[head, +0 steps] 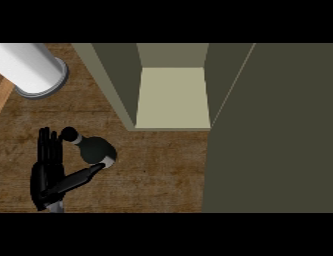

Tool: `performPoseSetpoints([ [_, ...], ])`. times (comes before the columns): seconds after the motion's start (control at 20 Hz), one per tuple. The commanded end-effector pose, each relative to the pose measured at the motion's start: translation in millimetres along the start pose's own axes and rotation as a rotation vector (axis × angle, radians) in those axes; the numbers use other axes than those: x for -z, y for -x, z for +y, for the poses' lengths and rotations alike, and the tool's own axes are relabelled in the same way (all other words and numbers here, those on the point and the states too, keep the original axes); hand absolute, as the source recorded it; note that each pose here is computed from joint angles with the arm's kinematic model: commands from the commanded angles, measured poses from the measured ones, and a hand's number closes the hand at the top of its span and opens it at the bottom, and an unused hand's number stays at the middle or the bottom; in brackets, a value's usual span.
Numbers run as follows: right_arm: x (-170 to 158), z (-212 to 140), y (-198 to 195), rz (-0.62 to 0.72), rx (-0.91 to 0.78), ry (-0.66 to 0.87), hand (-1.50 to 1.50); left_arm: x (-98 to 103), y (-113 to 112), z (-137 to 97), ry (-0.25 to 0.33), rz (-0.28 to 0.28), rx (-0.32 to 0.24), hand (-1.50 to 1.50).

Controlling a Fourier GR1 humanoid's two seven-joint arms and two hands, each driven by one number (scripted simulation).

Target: Pick up the wine, place it into the cabinet and close the cabinet

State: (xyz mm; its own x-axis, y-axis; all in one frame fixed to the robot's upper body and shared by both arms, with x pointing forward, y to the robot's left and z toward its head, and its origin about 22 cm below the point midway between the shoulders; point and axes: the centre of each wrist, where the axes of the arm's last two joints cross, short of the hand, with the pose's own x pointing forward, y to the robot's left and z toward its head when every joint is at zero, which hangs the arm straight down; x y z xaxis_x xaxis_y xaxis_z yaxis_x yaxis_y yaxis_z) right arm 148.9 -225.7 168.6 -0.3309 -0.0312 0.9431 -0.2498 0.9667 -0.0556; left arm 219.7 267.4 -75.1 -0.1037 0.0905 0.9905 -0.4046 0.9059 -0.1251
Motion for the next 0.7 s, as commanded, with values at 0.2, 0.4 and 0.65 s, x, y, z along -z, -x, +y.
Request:
performPoseSetpoints([
  [0.2, -6.7, -12.4, 13.6, -0.019, 0.019, 0.0, -1.5, -10.7, 38.9, 8.2, 0.021, 0.023, -0.009, -1.5],
  [0.4, 2.7, -11.3, 0.7, 0.001, 0.014, -0.006, -1.5, 11.8, 40.1, -6.2, 0.017, 0.044, -0.01, -1.5],
  [0.65, 1.9, 5.4, -2.0, -0.01, 0.003, 0.004, -1.5, -8.4, 67.9, 4.9, 0.009, 0.043, -0.02, -1.5],
])
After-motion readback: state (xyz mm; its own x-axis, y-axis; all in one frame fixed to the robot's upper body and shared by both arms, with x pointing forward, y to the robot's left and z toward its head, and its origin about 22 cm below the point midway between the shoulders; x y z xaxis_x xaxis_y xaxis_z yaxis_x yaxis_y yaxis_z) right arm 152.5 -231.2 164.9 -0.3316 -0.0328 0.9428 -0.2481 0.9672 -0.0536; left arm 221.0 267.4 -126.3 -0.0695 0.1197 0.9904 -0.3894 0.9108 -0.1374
